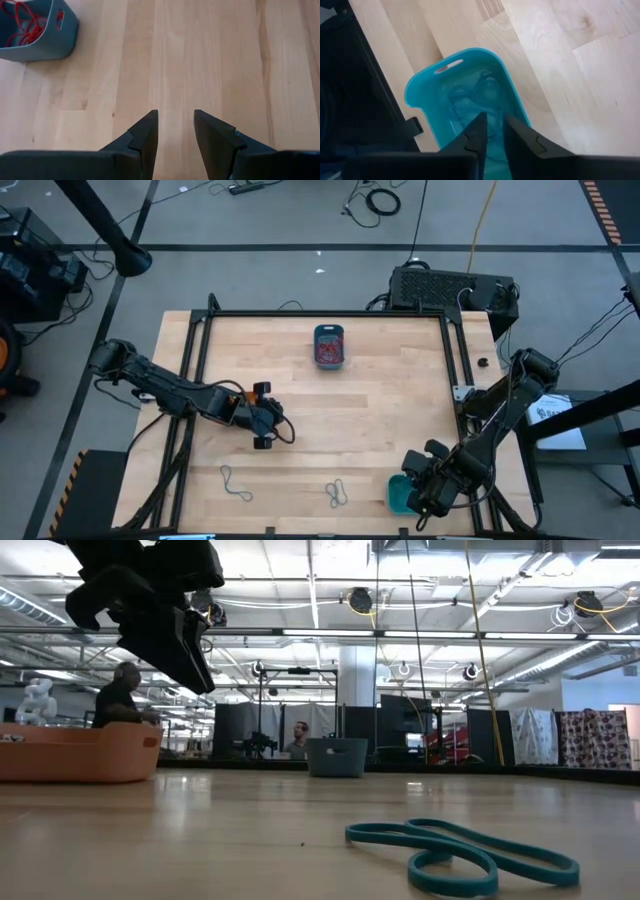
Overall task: Sort rubber bands into baskets
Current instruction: Put the bottom left blue rubber band into the light blue bin, then put the right blue rubber band into the light blue bin
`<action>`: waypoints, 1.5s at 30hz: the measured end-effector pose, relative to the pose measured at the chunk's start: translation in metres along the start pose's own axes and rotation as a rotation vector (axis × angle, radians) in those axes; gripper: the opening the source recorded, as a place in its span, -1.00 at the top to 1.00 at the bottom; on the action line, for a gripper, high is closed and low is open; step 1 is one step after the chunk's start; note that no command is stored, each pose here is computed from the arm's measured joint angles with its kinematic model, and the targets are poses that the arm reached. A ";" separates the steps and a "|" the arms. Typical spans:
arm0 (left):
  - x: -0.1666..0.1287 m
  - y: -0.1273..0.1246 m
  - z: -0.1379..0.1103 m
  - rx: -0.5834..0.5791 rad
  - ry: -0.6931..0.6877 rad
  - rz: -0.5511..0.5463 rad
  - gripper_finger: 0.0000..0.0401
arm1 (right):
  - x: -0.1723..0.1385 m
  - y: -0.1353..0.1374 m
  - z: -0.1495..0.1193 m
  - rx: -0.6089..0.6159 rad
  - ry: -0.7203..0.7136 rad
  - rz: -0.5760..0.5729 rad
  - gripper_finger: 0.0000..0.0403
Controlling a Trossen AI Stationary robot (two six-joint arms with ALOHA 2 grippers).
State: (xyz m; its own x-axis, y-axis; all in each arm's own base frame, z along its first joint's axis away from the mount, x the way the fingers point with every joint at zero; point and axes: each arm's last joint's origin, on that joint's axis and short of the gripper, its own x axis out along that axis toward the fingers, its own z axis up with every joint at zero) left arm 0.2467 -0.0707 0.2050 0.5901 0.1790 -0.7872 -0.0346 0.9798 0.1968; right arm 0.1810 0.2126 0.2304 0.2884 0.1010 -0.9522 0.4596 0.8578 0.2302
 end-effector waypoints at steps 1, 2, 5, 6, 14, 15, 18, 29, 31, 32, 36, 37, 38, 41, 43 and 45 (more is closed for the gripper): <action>0.000 0.000 0.000 0.000 0.000 0.000 0.33 | 0.000 0.000 0.000 0.000 0.001 0.000 0.72; 0.000 0.000 0.000 0.000 -0.001 0.000 0.33 | 0.000 0.000 0.000 0.000 0.001 0.001 0.69; 0.000 -0.001 0.002 -0.007 -0.013 -0.030 0.33 | 0.000 0.000 0.000 -0.002 0.001 0.003 0.59; 0.000 -0.002 0.003 -0.011 -0.024 -0.052 0.33 | 0.000 0.001 0.000 -0.008 0.000 0.008 0.56; -0.004 -0.015 0.016 -0.062 -0.121 -0.363 0.33 | -0.001 0.016 0.015 -0.159 -0.214 0.126 0.50; -0.006 -0.018 0.016 -0.080 -0.113 -0.402 0.33 | -0.002 0.018 0.018 -0.198 -0.264 0.136 0.50; -0.009 -0.028 0.011 -0.144 -0.052 -0.499 0.33 | -0.004 0.025 0.028 -0.326 -0.427 0.140 0.50; -0.038 -0.086 -0.032 -0.236 0.233 -0.598 0.33 | 0.004 0.048 0.056 -0.704 -0.749 0.058 0.50; -0.044 -0.098 -0.044 -0.251 0.252 -0.586 0.33 | 0.012 0.050 0.060 -0.753 -0.755 0.034 0.50; -0.047 -0.103 -0.049 -0.267 0.258 -0.580 0.33 | 0.016 0.051 0.062 -0.770 -0.759 0.022 0.50; -0.058 -0.120 -0.063 -0.310 0.212 -0.564 0.33 | 0.037 0.053 0.068 -0.820 -0.733 -0.016 0.50; -0.059 -0.123 -0.065 -0.310 0.185 -0.557 0.33 | 0.043 0.053 0.070 -0.832 -0.708 -0.012 0.50; -0.061 -0.125 -0.067 -0.306 0.158 -0.545 0.33 | 0.050 0.053 0.072 -0.842 -0.679 -0.002 0.50; -0.064 -0.128 -0.069 -0.284 0.089 -0.512 0.33 | 0.074 0.052 0.079 -0.857 -0.604 0.017 0.50; -0.064 -0.128 -0.069 -0.255 0.050 -0.482 0.33 | 0.091 0.052 0.086 -0.855 -0.581 0.035 0.50; -0.064 -0.127 -0.069 -0.227 0.012 -0.452 0.33 | 0.107 0.051 0.092 -0.862 -0.568 0.049 0.50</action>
State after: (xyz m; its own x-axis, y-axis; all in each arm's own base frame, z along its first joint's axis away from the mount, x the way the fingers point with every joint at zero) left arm 0.1579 -0.2004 0.1904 0.5770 -0.2681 -0.7715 0.0469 0.9539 -0.2965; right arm 0.3126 0.2206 0.1592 0.7475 0.0847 -0.6588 -0.2570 0.9515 -0.1692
